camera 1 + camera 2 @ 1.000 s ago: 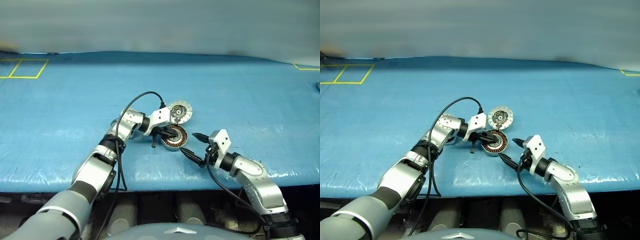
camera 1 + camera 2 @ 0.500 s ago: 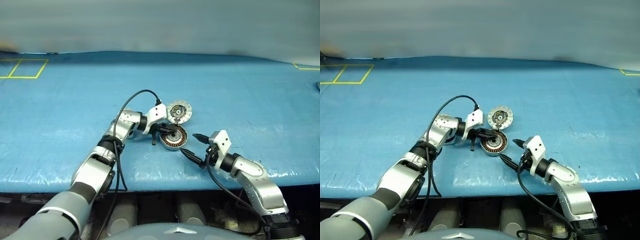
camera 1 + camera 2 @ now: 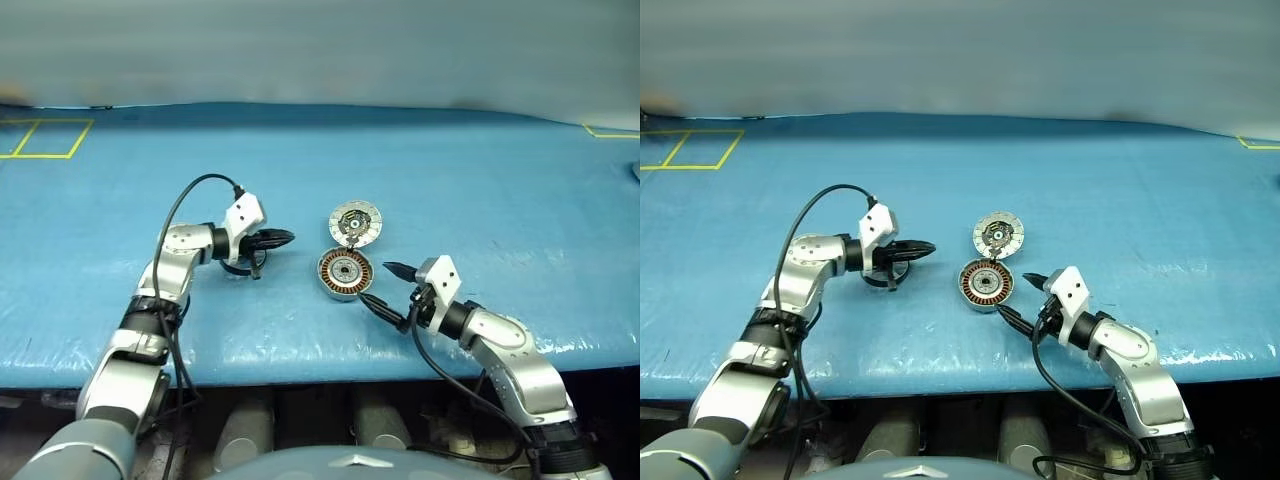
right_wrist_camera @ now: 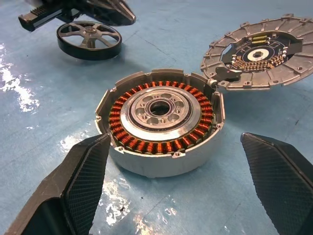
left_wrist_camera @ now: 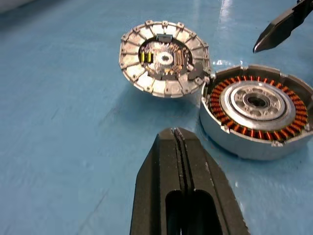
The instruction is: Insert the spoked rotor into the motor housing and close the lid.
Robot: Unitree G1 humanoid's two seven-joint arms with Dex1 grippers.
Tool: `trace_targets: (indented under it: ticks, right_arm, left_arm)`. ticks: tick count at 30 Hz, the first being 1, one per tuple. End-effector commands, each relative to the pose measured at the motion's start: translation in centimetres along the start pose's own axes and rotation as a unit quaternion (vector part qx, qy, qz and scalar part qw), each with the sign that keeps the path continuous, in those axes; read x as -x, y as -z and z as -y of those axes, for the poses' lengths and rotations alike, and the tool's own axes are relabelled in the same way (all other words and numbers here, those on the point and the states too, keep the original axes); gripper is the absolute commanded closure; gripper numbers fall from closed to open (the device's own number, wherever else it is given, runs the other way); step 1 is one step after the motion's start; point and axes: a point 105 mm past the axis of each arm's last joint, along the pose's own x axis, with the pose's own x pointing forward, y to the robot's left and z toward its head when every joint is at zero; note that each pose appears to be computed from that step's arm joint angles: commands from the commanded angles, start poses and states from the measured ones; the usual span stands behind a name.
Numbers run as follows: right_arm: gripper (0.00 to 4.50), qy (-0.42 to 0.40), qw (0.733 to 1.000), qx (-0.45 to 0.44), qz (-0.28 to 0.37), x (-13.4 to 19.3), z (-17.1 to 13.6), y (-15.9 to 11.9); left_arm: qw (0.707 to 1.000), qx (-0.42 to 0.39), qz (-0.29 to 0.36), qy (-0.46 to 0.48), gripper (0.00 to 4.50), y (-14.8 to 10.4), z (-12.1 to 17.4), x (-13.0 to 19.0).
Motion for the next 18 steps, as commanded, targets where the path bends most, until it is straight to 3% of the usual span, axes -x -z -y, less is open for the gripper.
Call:
trace_targets:
  ticks: [1, 6, 12, 15, 18]
  right_arm:
    - [0.0, -0.022, 0.999, 0.028, 0.04, -0.6, -0.7, -2.3]
    - [0.0, -0.04, 0.998, 0.032, 0.033, -1.7, -1.0, -2.0]
    - [0.0, -0.046, 0.998, 0.032, 0.036, -2.0, -1.3, -2.0]
    - [0.0, -0.042, 0.998, 0.031, 0.036, -1.8, -1.2, -1.9]
    - [0.0, -0.042, 0.998, 0.029, 0.04, -1.9, -1.3, -1.9]
  left_arm:
    - [0.999, -0.022, 0.005, -0.034, 4.48, -1.4, -1.0, 2.5]
    - [0.997, -0.042, -0.041, -0.048, 4.48, -0.7, -1.5, 4.1]
    - [0.998, -0.033, -0.036, -0.05, 4.48, -1.4, -1.9, 4.7]
    - [0.998, -0.03, -0.049, -0.023, 3.92, -1.3, -1.5, 4.9]
    - [0.995, -0.044, -0.088, -0.024, 2.94, -0.7, -2.1, 5.3]
